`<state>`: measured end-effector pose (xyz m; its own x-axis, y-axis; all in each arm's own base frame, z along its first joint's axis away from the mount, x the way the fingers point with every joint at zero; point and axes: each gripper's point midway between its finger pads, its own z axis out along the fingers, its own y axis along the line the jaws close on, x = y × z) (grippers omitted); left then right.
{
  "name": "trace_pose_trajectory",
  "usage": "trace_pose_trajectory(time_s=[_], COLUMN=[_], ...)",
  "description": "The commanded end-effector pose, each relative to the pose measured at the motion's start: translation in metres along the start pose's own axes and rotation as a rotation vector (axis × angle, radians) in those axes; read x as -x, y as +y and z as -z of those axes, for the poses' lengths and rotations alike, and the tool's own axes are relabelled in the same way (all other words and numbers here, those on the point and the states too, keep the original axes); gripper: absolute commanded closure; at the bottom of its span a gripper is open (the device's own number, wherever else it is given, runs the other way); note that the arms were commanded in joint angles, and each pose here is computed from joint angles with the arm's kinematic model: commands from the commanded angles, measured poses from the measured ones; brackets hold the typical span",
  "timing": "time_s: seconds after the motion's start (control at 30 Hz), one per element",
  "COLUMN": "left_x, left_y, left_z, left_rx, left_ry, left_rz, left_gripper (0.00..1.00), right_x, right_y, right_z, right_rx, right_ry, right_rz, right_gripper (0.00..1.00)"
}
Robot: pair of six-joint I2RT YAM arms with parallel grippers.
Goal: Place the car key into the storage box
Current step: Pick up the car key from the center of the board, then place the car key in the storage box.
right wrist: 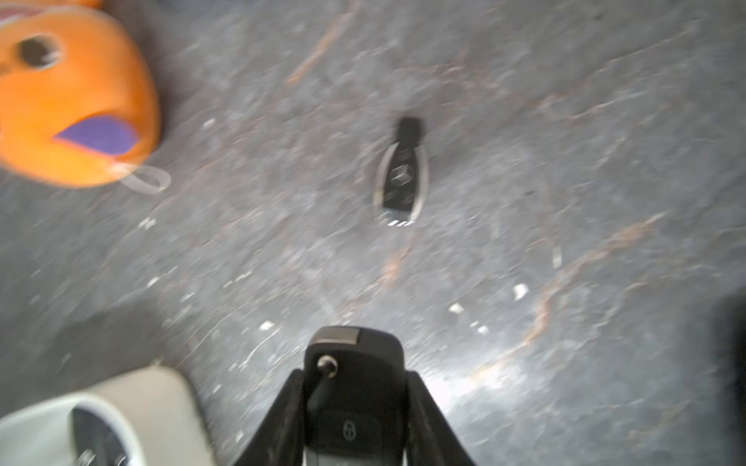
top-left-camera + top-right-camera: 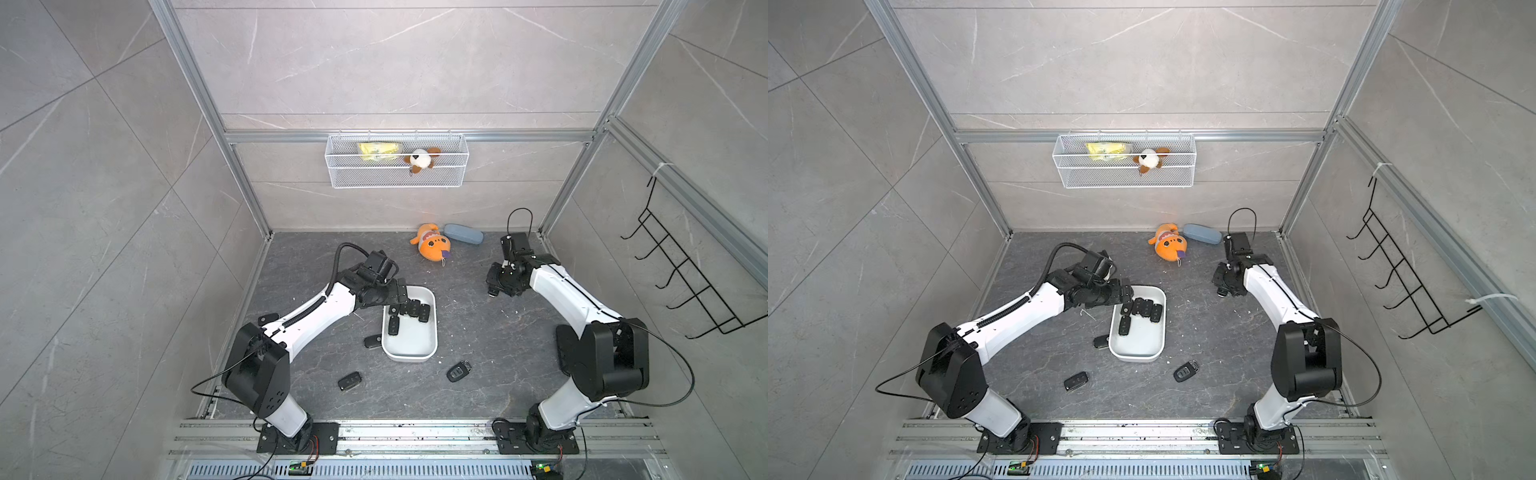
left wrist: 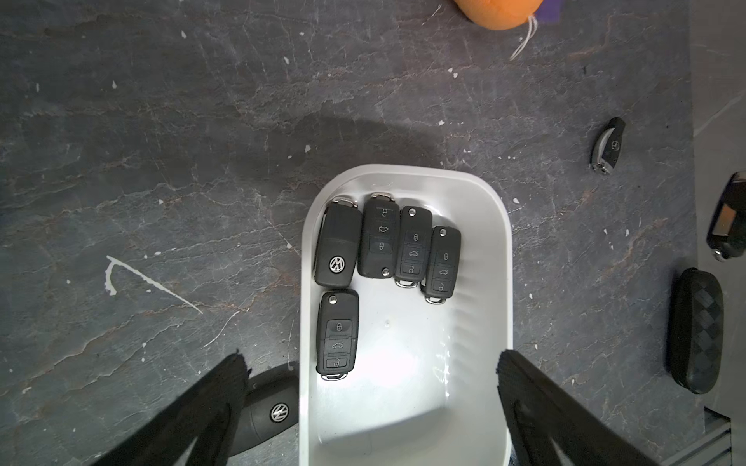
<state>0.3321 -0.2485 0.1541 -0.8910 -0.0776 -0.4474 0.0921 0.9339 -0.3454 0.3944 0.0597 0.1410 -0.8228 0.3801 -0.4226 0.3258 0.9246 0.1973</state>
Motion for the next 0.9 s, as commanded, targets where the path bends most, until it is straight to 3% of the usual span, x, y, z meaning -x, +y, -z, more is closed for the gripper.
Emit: trace_pose_trajectory(time_s=[0.0,0.43,0.67,0.87], left_x=[0.012,0.005,-0.007,-0.014], left_y=[-0.002,0.050,0.065,0.070], left_z=[0.023,0.056,0.075,0.084], left_rx=[-0.038,0.055,0.081,0.089], left_ry=[-0.051,-0.112,-0.131,-0.136], left_rz=[0.026,0.120,0.132,0.141], left_gripper=[0.00,0.00,0.00,0.00], right_x=[-0.035,-0.148,-0.194,-0.204], right_y=[0.021,0.172,0.205,0.213], right_z=[0.011,0.019,-0.015,-0.040], right_rx=[0.019,0.174,0.188,0.179], right_ry=[0.048,0.090,0.170,0.197], right_rz=[0.006,0.284,0.326,0.314], right_gripper=[0.70,0.69,0.69,0.69])
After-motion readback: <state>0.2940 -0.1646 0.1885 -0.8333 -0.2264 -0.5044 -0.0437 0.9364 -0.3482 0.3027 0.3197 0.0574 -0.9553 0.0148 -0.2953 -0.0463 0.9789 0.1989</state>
